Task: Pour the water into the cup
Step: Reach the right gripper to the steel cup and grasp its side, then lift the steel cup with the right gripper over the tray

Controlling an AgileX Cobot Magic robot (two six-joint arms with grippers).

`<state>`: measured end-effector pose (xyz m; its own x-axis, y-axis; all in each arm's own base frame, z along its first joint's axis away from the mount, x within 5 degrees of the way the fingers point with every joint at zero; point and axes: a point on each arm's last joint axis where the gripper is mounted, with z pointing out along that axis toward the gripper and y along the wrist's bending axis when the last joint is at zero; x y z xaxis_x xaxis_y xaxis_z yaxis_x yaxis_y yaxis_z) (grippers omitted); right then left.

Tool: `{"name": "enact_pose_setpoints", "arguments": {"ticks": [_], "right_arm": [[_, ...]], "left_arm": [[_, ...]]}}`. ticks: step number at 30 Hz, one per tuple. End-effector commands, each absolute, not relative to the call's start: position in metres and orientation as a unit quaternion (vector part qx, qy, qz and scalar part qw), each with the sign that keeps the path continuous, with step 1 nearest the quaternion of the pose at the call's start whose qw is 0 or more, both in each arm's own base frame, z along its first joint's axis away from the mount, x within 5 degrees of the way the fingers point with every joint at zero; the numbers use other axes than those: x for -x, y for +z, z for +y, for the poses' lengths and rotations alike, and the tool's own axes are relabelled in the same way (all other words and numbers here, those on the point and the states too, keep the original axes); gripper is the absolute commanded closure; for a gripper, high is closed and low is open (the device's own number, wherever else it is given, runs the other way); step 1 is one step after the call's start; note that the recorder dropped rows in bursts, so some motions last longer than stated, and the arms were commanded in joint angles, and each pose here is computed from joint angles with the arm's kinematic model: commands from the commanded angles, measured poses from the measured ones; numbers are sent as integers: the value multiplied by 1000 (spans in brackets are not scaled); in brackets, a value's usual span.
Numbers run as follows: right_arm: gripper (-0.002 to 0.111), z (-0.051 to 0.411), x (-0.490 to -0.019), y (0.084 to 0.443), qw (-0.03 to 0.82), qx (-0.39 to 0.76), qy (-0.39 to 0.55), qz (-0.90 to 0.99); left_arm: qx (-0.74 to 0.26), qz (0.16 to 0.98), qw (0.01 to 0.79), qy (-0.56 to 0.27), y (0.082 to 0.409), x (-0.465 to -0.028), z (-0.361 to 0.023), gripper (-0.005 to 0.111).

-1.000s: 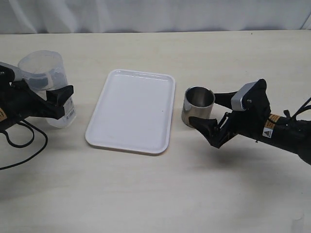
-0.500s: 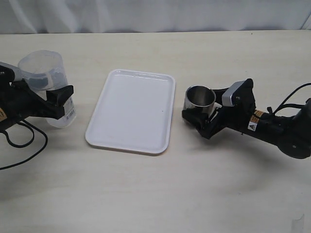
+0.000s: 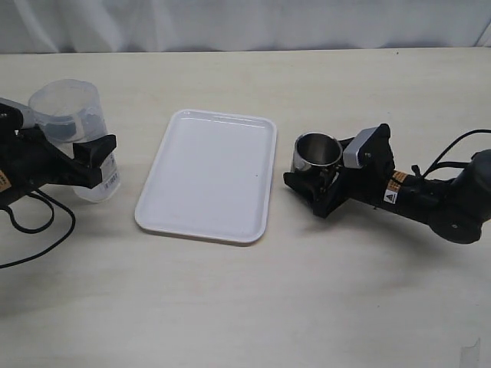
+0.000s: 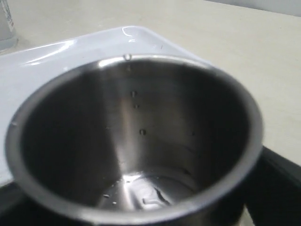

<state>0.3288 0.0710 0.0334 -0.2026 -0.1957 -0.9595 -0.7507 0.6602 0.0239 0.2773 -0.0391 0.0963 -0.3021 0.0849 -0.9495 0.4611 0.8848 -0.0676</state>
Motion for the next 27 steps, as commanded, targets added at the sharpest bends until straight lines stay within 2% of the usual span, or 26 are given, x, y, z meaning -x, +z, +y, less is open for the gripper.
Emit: {"name": "enact_pose_setpoints", "arguments": {"ticks": [1,8,11,21,27], "right_arm": [[49,74,-329,35,547,332,262,723],[104,74,-329,35,547,332,262,723],[104,75,-331,46,558,336,258,713],[104,82,-331,101,559,326,327,689],[104,119,-336,112,527,387,361,665]], "left_arm": [[-170,774,586,-171,101,-280,-40,107],[-170,773,586,-172,102,-280,-40,107],[-169,773,586,-172,102,-280,-40,107],[-148,784,573,-187,102,-290,-40,107],[-173,769,585,-190,110,-305,-43,107]]}}
